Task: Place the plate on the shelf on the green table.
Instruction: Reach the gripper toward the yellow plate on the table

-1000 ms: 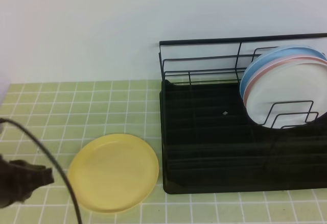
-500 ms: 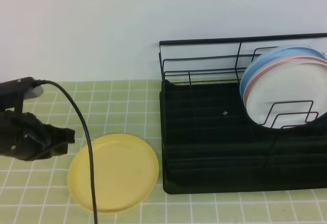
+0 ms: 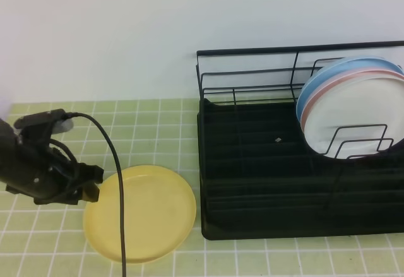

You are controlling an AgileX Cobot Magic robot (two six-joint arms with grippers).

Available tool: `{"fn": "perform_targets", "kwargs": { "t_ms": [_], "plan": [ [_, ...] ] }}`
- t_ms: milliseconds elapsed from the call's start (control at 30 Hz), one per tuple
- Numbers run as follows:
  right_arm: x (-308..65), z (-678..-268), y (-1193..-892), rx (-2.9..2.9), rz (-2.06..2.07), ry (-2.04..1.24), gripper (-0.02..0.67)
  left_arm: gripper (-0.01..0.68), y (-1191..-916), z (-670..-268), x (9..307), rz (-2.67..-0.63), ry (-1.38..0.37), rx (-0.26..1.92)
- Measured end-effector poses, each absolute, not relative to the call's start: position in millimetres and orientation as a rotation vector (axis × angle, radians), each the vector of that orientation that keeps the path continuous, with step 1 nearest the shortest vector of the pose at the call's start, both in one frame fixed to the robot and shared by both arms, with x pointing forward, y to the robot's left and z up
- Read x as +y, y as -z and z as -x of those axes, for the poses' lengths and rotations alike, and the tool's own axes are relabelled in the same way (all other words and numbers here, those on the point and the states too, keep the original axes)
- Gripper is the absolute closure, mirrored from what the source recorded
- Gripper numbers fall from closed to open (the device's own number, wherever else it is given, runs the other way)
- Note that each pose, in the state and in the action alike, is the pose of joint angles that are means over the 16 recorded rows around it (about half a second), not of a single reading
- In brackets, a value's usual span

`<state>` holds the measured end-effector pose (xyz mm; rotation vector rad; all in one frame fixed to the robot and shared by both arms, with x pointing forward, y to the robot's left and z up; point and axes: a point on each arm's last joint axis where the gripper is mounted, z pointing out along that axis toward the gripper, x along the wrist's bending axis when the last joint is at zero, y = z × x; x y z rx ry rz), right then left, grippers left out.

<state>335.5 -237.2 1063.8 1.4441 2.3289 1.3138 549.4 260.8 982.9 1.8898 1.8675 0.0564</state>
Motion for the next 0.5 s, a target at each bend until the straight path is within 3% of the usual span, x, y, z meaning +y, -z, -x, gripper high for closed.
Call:
{"fn": "perform_targets", "kwargs": {
  "t_ms": [500],
  "plan": [
    [-235,-333,-1064,2.359,-1.457,-1.342,0.651,0.387,-948,-585,262,-1.978,-0.023,1.900]
  ]
}}
